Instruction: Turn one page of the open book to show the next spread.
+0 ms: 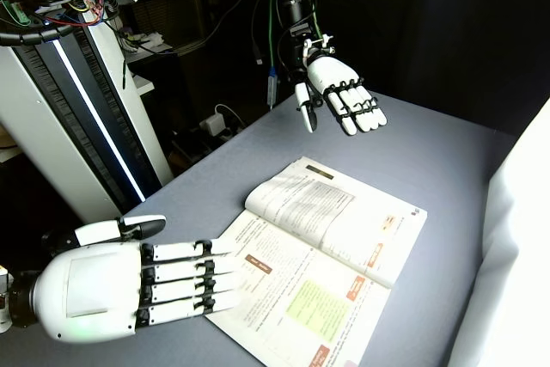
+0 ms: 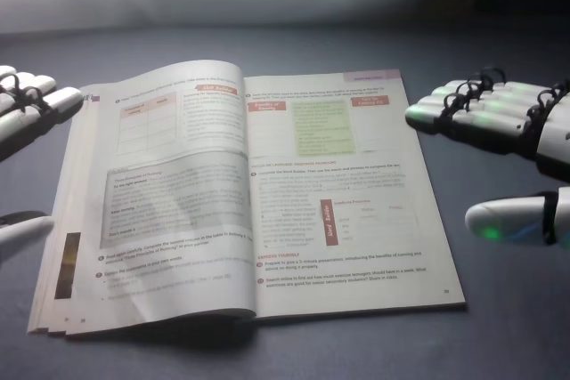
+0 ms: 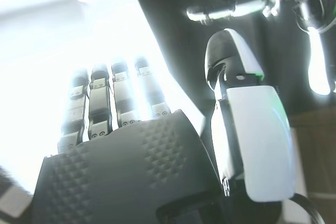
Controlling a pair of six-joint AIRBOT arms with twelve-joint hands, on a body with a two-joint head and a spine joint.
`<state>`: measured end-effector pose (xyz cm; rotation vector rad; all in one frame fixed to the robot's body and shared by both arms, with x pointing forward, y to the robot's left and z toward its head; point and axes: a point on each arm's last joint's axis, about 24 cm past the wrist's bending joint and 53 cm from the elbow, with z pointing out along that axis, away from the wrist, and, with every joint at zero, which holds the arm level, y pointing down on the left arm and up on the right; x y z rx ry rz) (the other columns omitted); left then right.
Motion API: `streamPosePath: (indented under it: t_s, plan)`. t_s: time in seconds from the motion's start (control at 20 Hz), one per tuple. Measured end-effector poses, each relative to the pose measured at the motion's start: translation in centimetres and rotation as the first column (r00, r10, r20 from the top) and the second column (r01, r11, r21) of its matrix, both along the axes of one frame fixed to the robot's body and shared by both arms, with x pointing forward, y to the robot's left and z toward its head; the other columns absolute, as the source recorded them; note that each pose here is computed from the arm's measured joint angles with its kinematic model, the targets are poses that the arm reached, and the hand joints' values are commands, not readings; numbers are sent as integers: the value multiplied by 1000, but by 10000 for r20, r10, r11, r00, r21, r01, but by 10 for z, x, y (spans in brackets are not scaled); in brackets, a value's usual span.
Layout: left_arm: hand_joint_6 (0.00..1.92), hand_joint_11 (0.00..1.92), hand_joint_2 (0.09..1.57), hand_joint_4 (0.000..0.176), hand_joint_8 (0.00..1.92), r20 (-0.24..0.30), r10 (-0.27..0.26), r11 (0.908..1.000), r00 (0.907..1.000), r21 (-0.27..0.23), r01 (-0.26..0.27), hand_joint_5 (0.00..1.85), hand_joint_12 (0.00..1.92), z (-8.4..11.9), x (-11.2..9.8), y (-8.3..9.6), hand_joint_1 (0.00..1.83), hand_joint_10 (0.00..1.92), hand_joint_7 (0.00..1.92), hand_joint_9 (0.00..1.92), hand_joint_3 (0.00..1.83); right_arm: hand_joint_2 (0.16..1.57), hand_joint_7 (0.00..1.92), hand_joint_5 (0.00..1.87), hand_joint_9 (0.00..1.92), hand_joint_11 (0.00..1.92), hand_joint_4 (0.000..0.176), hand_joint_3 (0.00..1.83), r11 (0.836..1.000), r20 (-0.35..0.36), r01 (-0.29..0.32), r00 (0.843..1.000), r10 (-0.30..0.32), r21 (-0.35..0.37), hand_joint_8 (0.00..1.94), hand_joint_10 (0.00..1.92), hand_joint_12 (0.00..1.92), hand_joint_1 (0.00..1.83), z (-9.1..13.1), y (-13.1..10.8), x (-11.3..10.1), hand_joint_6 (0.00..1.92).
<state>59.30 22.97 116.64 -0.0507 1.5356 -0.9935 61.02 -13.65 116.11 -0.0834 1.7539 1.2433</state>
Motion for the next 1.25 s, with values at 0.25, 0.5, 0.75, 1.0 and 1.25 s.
streamPosePath:
  t_s: [0.25,0.5,0.75,1.0,1.25]
  plan:
    - [0,0,1416,0,0,238,-333,9984,9992,-453,344,0,0,4,11,-17,236,0,0,0,8,1269,0,0,0,0,0,21,9982,210,366,9991,-376,486,0,0,0,0,8,-7,0,0]
    - [0,0,1396,0,0,569,-748,9916,9956,-1014,803,0,0,12,17,-39,220,0,0,0,0,1296,0,0,0,0,0,31,9891,683,882,9930,-967,1179,0,0,0,0,28,-25,4,0]
    - [0,0,1407,12,0,1239,-543,9817,9908,-1748,756,0,0,32,22,-38,307,0,0,0,10,1305,0,0,0,0,0,19,9734,1858,970,9731,-1366,2077,0,0,0,101,70,-39,-3,0]
    - [0,0,1362,83,0,1852,-405,9719,9819,-2206,817,0,0,49,18,-33,407,0,0,0,0,1285,0,0,0,0,32,0,9464,2586,979,9486,-1822,3077,0,0,0,495,100,-53,-5,0]
    - [0,38,1306,66,0,2425,-233,9659,9699,-2448,844,0,18,64,12,-25,418,1,0,3,0,1423,0,0,32,2,0,0,9307,3202,712,9272,-1944,3589,0,134,359,354,123,-62,-13,0]
